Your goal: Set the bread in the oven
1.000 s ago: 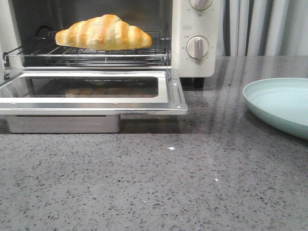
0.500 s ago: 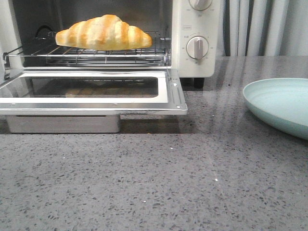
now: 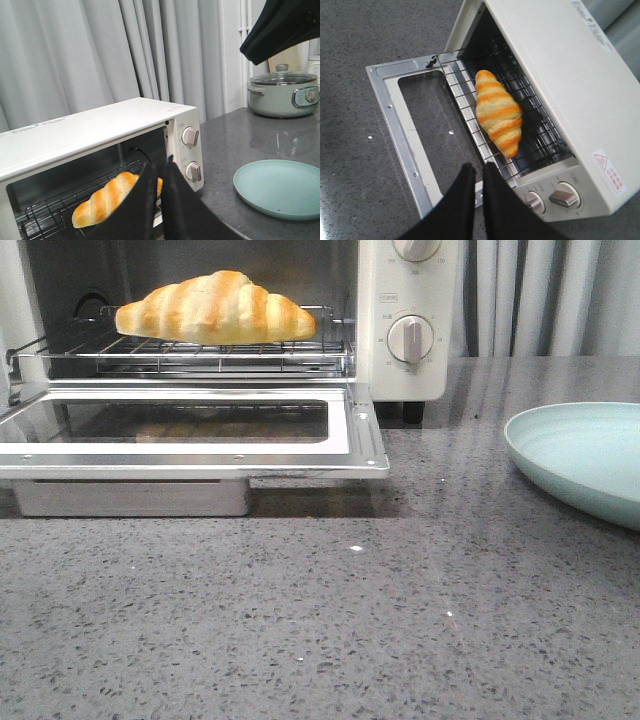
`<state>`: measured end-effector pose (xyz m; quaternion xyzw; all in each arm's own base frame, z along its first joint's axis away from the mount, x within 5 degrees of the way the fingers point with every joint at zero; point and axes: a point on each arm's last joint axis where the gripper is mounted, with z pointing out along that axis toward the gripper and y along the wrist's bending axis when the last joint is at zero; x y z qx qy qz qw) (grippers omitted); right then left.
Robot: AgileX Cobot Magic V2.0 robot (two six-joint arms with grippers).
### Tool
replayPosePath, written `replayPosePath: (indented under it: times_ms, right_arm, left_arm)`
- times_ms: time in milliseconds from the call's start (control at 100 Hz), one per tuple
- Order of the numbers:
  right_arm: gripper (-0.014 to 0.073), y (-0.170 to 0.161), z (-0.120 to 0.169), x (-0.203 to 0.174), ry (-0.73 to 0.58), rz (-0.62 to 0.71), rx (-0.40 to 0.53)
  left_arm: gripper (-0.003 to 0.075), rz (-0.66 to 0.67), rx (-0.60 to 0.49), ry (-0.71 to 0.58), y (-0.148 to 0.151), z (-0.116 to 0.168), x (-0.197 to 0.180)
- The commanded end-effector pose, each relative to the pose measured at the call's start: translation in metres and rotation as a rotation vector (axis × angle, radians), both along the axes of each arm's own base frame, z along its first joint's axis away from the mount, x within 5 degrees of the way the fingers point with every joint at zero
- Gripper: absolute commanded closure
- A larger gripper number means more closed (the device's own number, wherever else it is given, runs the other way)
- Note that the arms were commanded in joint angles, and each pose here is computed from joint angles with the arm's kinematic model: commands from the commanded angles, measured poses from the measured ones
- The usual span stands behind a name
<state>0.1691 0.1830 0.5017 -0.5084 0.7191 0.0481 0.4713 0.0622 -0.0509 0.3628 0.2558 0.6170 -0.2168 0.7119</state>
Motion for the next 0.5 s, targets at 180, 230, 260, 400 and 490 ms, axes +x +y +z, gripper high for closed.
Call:
replayPosePath:
  times_ms: [180,230,260,400,490]
  right_arm:
    - [0.0580,-0.025,-0.024,-0.004,-0.223,-0.109,0.169]
    - [0.0580,-0.029,-0.032,-0.002,-0.225,-0.129,0.194]
    - [0.0580,-0.032,-0.037,0.000,-0.224,-0.140,0.200]
    - [0.0580,-0.047,-0.056,0.010,-0.237,-0.210,0.247]
    - [0.0580,-0.056,-0.065,0.015,-0.247,-0.244,0.278]
  left_arm:
    - [0.0740,-0.011,-0.054,-0.063,0.001,0.016,-0.003]
    - [0.0740,-0.011,-0.053,-0.061,0.001,0.015,-0.003]
    - [0.0740,-0.010,-0.051,-0.059,0.001,0.015,-0.003]
    - [0.0740,-0.003,-0.021,-0.070,0.001,0.012,-0.002]
    - [0.0740,-0.001,-0.007,-0.069,0.000,0.008,-0.001]
